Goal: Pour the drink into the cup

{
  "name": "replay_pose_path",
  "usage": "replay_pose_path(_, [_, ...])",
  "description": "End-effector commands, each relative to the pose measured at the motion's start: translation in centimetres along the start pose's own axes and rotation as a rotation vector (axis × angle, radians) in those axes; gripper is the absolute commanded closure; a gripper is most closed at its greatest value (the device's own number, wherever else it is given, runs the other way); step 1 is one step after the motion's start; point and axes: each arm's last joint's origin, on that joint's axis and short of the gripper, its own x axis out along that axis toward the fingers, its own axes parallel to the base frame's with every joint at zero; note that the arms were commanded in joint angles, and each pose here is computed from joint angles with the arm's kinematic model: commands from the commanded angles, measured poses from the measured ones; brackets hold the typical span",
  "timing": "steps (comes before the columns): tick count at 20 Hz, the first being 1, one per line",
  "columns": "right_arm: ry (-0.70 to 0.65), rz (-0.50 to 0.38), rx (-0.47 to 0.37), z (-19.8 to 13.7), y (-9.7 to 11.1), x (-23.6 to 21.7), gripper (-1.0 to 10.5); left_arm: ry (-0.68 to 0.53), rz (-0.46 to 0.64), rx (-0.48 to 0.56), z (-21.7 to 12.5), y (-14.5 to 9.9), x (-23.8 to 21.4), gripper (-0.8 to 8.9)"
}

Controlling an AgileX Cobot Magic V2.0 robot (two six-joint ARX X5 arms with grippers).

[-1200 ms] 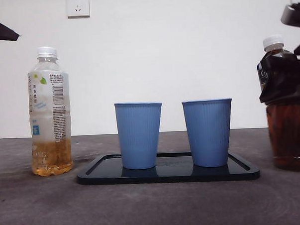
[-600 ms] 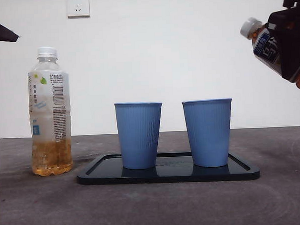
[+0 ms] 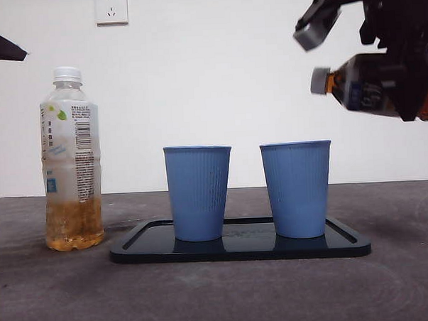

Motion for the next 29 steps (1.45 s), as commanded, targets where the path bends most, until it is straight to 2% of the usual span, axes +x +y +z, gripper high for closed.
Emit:
replay_pose_path(1, [0.007,-0.064,-0.084,1.0,0.2,-0.4,7.4,-0.015,0.0,0.012,0.5,-0.1,-0.1,3.14])
replay_pose_path(10, [0.077,-0.226,-0.322,2.5,2.4,0.2,7.4,-0.014,-0.005,-0.005,0.5,-0.2,0.0,3.14])
replay_pose_path(14, [0.084,-0.283,-0.394,2.9,2.9,-0.1,7.4,-0.014,-0.006,-0.005,0.5,-0.2,0.0,3.14])
replay_pose_path(20, [0.102,-0.34,-0.453,2.9,3.1,-0.5,7.4,-0.012,-0.017,0.0,0.6,-0.4,0.1,3.14])
replay_pose_path(22, [0.102,-0.343,-0.446,2.9,3.1,-0.6,7.4,-0.012,-0.017,0.001,0.6,-0.4,0.1,3.14])
replay_pose_path(24, [0.094,-0.346,-0.401,2.9,3.1,-0.6,7.4,-0.013,-0.017,0.002,0.6,-0.4,0.1,3.14])
replay_pose_path(29, [0.034,-0.335,-0.17,2.6,2.6,-1.2,7.4,-0.013,-0.018,0.001,0.6,-0.4,0.0,3.15])
